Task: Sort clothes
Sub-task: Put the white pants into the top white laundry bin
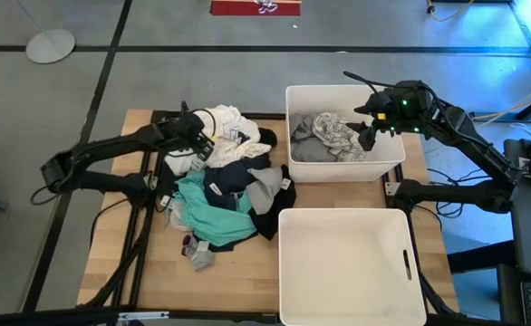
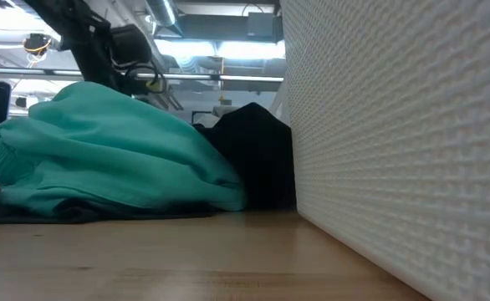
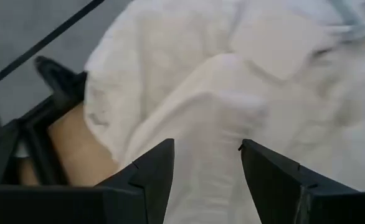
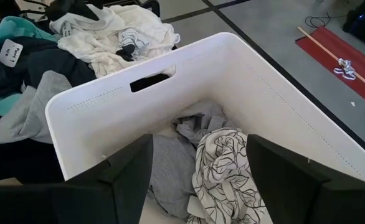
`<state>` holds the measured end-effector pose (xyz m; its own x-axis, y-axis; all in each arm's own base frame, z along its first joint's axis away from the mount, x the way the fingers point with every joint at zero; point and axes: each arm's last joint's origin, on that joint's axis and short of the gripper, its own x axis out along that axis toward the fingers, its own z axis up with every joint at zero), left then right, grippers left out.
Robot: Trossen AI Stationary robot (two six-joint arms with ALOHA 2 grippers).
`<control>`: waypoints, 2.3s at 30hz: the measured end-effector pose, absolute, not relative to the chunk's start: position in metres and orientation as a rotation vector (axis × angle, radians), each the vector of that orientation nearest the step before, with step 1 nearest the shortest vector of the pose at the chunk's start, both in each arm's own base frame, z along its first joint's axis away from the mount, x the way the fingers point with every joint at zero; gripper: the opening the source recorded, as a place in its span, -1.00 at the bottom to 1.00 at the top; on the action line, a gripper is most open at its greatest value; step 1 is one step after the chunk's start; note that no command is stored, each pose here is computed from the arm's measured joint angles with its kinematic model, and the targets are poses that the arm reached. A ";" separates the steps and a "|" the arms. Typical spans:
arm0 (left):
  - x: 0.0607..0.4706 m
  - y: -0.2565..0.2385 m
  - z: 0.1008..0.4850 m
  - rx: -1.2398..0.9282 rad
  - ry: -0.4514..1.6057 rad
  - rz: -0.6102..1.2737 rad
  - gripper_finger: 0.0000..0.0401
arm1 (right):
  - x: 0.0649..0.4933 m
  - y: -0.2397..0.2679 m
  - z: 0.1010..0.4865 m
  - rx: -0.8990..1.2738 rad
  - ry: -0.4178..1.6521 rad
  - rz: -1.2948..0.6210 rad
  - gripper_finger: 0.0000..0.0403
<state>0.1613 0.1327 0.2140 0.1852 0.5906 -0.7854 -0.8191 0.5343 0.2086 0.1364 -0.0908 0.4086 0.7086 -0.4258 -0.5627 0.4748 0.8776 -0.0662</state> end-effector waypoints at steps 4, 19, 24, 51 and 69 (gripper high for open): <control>0.161 0.138 0.208 -0.312 0.984 0.986 -0.11 | 0.136 -0.091 0.409 0.084 0.603 -0.500 0.29; 0.163 0.139 0.204 -0.316 1.011 0.864 -0.13 | 0.136 -0.091 0.408 0.086 0.610 -0.499 0.29; 0.161 0.138 0.199 -0.301 1.021 0.860 -0.36 | 0.136 -0.091 0.408 0.087 0.611 -0.499 0.29; 0.167 0.111 0.332 -0.047 0.491 0.647 -0.96 | 0.172 -0.109 0.383 0.032 0.354 -0.361 0.29; 0.208 0.075 0.358 0.017 0.156 0.181 -0.98 | 0.213 -0.104 0.395 0.005 0.082 -0.138 0.29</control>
<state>0.2077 0.0750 0.3579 0.9716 0.1805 -0.1527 -0.1778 0.9836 0.0311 0.2133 -0.1041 0.3953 0.9871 -0.1375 -0.0822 0.1379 0.9904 -0.0010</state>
